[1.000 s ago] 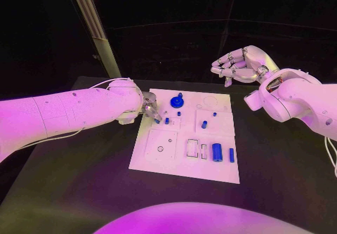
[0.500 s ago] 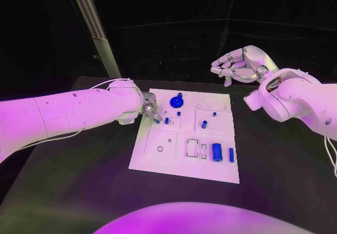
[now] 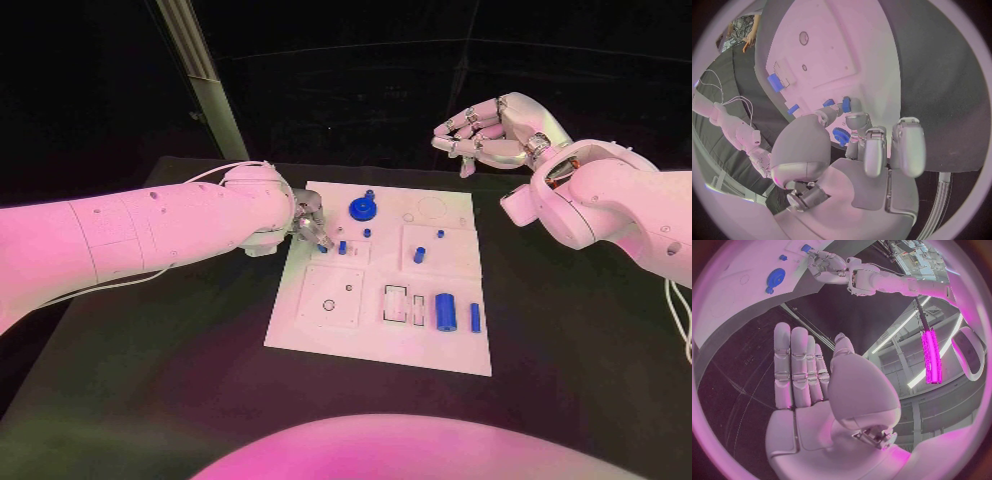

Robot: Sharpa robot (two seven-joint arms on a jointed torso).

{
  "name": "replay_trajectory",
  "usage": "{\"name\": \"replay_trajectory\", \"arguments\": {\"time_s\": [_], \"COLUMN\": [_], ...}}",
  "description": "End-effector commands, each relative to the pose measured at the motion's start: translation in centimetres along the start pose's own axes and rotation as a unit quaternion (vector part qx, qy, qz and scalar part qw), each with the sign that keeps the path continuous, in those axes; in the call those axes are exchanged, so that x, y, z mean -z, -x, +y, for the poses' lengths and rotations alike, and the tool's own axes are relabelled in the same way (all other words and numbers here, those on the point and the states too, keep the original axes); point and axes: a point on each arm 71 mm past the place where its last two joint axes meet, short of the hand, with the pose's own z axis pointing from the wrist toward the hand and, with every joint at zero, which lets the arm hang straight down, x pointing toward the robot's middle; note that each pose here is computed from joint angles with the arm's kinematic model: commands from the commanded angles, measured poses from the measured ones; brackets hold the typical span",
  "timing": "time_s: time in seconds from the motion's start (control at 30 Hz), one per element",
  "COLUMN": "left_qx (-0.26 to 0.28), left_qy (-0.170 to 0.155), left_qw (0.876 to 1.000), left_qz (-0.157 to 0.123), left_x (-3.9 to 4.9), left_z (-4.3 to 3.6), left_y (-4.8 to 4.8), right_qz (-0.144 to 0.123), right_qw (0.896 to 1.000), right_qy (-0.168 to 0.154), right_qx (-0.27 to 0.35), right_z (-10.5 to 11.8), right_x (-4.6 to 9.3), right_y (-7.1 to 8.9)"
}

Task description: Assemble the parts on the task board

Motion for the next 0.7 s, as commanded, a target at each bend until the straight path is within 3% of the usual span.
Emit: {"name": "replay_trajectory", "arguments": {"time_s": [0.03, 0.7], "left_qx": [-0.002, 0.002], "left_qy": [-0.002, 0.008], "left_qw": [1.0, 1.0], "left_qz": [-0.002, -0.005], "left_x": [0.06, -0.1], "left_z": [-0.19, 0.2], "left_y": [-0.02, 0.18], "right_qz": [0.002, 0.003], "right_qw": [1.0, 1.0], "right_qy": [0.003, 0.003], "right_qx": [0.0, 0.0], "right_z": [0.14, 0.14], "right_x": [-0.06, -0.08], "right_y": [0.0, -0.03]}}
